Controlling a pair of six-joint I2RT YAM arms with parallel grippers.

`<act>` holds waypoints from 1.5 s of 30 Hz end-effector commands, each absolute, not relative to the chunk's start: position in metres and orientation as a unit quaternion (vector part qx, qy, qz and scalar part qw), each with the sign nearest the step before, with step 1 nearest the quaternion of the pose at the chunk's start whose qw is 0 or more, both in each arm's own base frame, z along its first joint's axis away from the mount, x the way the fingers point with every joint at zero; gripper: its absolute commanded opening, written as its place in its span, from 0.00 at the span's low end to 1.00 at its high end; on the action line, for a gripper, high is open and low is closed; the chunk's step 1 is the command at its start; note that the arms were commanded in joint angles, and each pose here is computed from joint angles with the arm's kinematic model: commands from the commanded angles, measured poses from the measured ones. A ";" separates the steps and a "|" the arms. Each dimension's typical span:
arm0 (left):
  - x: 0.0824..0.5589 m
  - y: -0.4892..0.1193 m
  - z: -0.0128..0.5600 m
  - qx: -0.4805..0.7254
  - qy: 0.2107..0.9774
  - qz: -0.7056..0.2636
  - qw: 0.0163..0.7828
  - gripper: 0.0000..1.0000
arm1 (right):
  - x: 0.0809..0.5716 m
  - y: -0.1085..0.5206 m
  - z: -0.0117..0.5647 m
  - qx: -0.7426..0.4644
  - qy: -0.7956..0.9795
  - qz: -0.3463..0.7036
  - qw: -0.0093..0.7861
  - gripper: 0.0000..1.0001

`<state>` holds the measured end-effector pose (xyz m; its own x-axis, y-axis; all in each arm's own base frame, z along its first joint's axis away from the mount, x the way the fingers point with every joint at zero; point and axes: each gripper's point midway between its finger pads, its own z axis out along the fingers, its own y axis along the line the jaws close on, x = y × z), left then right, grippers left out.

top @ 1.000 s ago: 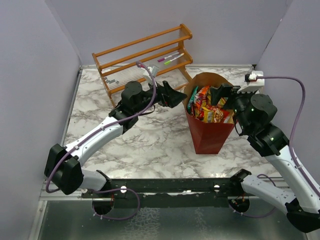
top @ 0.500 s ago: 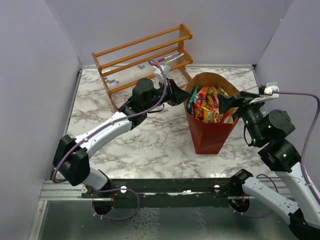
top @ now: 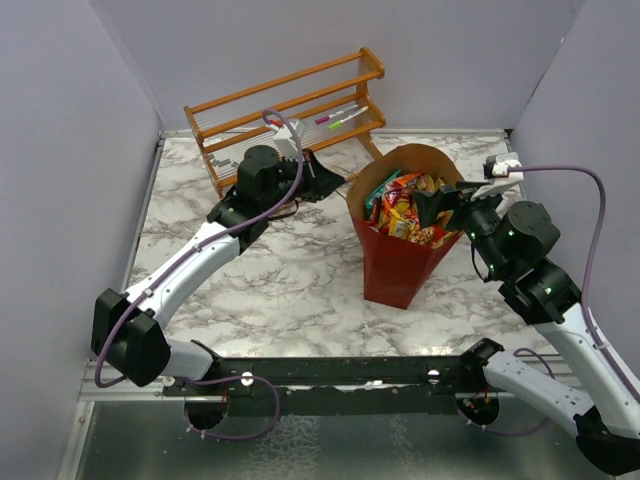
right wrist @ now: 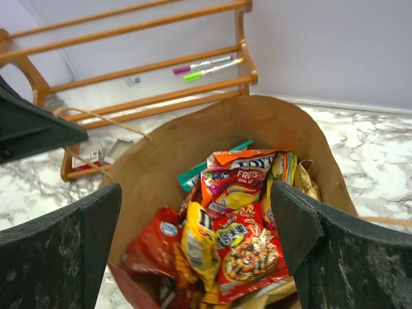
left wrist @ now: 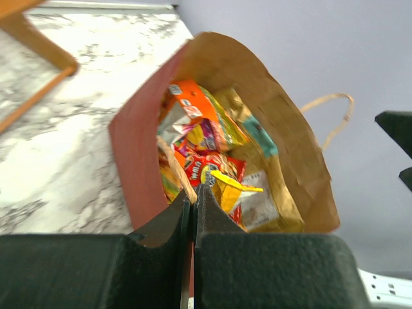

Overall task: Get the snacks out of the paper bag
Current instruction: Move the paper bag to the center of the board, then adjust the paper bag at the center of the board.

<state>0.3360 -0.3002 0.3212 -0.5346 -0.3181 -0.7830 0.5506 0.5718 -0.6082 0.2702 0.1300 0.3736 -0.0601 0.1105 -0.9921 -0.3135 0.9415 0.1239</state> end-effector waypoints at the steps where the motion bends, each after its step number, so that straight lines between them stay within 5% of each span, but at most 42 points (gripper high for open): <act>1: 0.337 -0.253 0.363 0.068 0.722 -0.425 0.542 0.00 | 0.274 0.152 0.364 -0.107 0.722 0.181 0.660 0.99; 22: 0.346 -0.127 0.420 0.053 0.715 -0.151 0.681 0.00 | 0.282 0.230 0.325 -0.185 0.748 0.306 0.559 0.99; 36: 0.302 -0.216 0.459 0.209 0.594 -0.385 0.675 0.00 | 0.282 0.238 0.312 -0.201 0.759 0.312 0.534 0.99; 45: 0.294 -0.228 0.441 0.237 0.583 -0.415 0.658 0.00 | 0.299 0.236 0.284 -0.318 0.737 0.225 0.553 0.94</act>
<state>0.3158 -0.2215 0.3947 -0.1766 -0.2024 -0.9632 0.7226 0.6378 -0.2665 0.2904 0.2314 0.2843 -0.3280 -0.0864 -0.9407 -0.6451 0.7480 0.1562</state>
